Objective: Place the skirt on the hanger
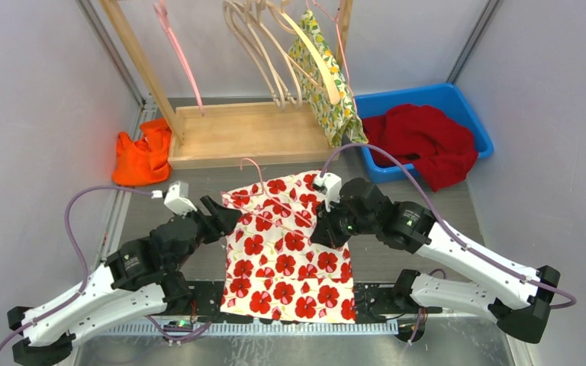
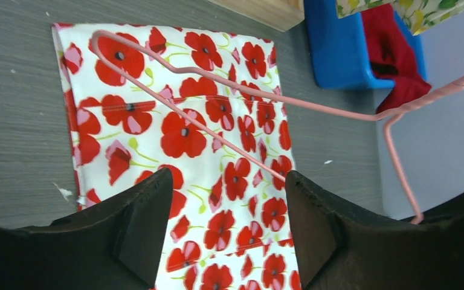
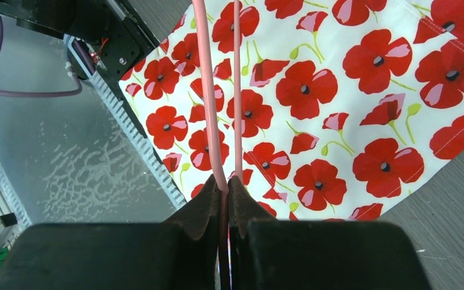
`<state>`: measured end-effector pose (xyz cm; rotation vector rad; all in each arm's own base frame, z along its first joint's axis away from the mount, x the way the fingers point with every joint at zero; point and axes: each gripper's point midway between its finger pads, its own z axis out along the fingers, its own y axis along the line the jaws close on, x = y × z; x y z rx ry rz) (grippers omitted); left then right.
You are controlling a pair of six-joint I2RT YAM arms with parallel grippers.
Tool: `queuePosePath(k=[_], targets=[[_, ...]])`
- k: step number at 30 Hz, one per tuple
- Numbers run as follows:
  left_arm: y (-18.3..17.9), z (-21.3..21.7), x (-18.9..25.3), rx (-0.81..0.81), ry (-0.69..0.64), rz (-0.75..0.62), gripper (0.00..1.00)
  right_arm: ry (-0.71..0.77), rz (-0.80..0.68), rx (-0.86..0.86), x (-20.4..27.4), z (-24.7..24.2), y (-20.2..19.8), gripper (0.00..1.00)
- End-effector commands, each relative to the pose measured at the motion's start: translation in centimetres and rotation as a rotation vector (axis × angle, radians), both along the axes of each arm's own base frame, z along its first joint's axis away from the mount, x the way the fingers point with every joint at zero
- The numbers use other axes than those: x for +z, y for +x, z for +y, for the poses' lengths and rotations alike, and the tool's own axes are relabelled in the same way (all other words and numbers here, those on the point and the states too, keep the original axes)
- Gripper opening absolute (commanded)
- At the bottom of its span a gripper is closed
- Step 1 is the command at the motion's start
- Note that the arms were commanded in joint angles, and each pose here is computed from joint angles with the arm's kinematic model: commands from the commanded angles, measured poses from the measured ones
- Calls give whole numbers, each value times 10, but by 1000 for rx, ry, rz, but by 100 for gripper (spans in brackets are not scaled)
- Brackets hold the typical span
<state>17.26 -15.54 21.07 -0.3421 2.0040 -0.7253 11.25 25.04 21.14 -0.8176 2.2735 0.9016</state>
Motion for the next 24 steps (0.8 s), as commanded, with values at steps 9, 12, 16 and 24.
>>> queuePosePath(k=[9, 12, 16, 24], targets=[[9, 2, 7, 244, -305, 140, 100, 131, -43, -7, 20, 19, 9, 1], [10, 1, 0, 301, -364, 191, 100, 138, -36, 2, 17, 19, 6, 1], [14, -3, -5, 357, -421, 235, 100, 144, -25, 5, 12, 20, 4, 1], [25, -8, -14, 465, -515, 278, 100, 150, -21, 6, 9, 16, 0, 1]])
